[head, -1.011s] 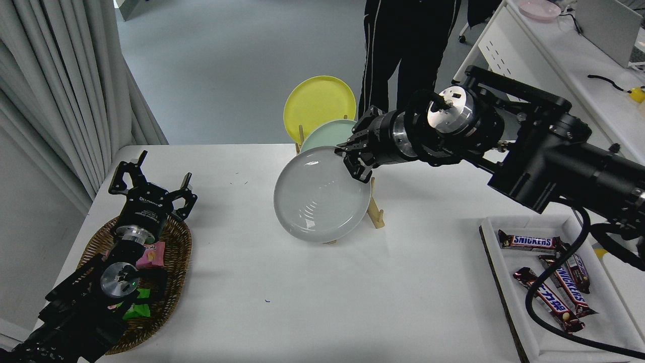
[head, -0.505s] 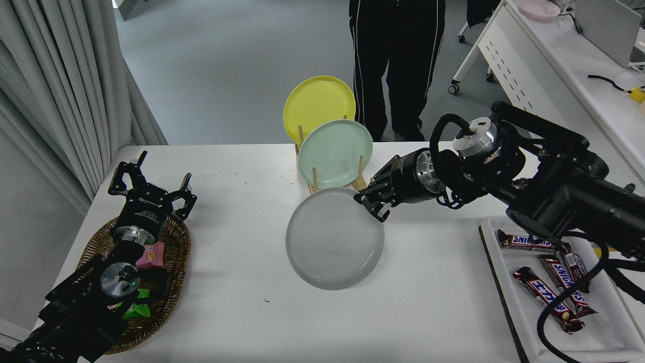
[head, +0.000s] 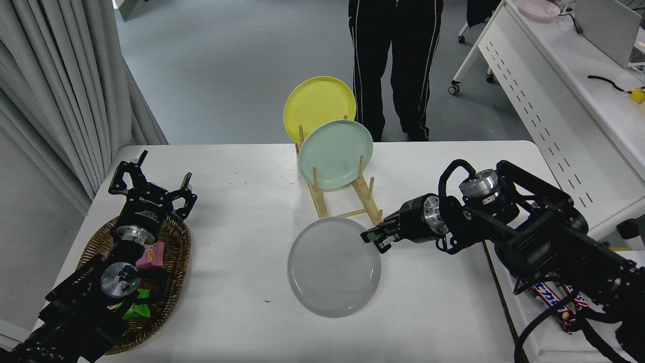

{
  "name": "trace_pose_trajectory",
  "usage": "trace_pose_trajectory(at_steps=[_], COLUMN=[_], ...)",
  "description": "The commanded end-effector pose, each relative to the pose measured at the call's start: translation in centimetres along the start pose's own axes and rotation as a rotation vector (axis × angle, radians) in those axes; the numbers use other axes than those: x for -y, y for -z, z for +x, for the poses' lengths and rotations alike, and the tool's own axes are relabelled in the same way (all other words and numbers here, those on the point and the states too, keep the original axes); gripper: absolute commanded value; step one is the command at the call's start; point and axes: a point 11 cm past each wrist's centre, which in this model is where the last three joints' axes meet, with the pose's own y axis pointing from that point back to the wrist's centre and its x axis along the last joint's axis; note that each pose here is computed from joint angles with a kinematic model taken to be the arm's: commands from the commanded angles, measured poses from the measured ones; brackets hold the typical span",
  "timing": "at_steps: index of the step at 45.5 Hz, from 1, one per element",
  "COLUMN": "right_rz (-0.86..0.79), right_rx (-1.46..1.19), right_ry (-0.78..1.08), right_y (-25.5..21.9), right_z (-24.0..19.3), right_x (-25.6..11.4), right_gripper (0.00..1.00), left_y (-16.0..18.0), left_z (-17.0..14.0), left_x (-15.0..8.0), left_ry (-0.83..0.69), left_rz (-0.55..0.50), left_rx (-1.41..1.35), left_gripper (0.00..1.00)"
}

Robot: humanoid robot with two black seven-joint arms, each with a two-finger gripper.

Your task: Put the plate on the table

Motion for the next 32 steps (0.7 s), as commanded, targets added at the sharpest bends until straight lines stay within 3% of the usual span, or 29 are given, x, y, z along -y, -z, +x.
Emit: trace_pose_trajectory(at_steps=[1, 32], right_rz=[-0.044, -0.089], right_rx=[0.059, 0.111], right_ry=[-0.037, -0.085], right_y=[-0.9, -2.4], right_z=[2.1, 4.5], right_x=[2.4, 5.0], right_gripper=[0.00, 0.00], left_y=[0.0, 0.0], left_z=[0.0, 0.0], left_x=[0.0, 0.0], left_ry=[0.000, 0.000], left_rz=[0.000, 0.000], left_rx=[0.000, 0.001], left_gripper=[1.00, 1.00])
